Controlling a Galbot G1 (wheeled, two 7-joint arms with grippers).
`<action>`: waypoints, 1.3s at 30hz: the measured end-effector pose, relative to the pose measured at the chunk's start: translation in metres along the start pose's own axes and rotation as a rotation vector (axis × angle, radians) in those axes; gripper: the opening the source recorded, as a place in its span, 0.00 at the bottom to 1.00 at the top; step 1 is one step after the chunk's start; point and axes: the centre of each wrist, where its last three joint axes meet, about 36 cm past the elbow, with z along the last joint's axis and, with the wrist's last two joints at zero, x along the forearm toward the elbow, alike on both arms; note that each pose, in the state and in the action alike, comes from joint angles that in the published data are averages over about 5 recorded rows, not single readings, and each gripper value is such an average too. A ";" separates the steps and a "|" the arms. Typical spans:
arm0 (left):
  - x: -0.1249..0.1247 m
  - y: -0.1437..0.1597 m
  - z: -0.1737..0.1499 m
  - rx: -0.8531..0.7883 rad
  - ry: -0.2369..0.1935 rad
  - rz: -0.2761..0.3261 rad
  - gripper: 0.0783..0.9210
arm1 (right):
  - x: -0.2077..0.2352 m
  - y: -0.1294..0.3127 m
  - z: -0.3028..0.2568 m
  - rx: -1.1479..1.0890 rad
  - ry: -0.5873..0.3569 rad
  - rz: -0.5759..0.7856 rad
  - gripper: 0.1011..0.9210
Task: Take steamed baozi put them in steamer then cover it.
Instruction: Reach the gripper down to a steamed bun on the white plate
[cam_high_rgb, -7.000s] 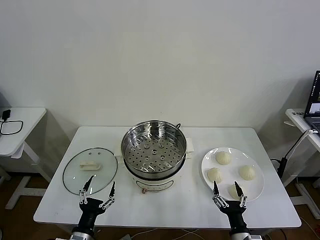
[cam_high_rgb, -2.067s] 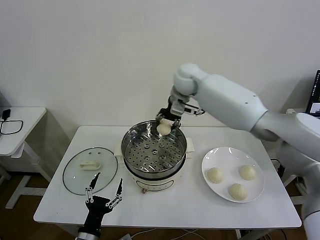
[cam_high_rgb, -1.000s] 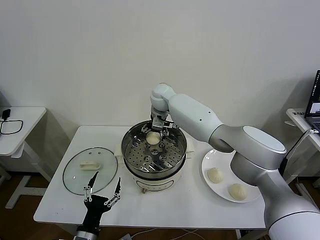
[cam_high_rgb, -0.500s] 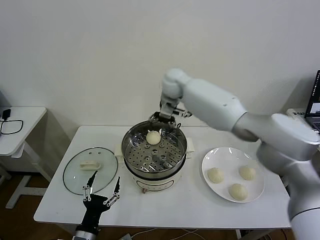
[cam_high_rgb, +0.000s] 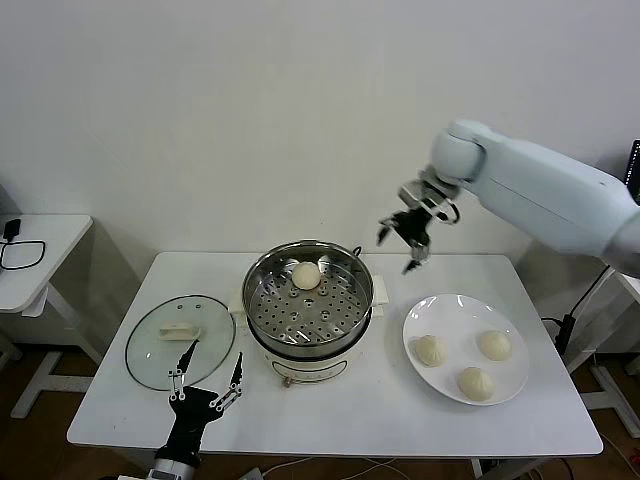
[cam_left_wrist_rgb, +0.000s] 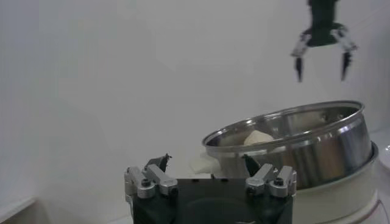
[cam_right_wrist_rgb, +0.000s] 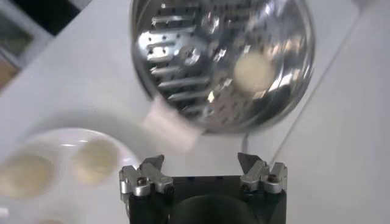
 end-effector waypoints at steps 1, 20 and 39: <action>0.000 0.000 0.000 0.001 0.000 0.000 0.88 | -0.006 0.006 0.007 -0.030 -0.002 -0.008 0.88; 0.001 0.000 0.000 0.002 0.003 -0.009 0.88 | -0.118 0.078 0.056 -0.265 -0.002 -0.087 0.88; 0.001 -0.001 0.002 0.002 0.010 -0.008 0.88 | -0.164 0.098 0.058 -0.283 0.013 -0.092 0.87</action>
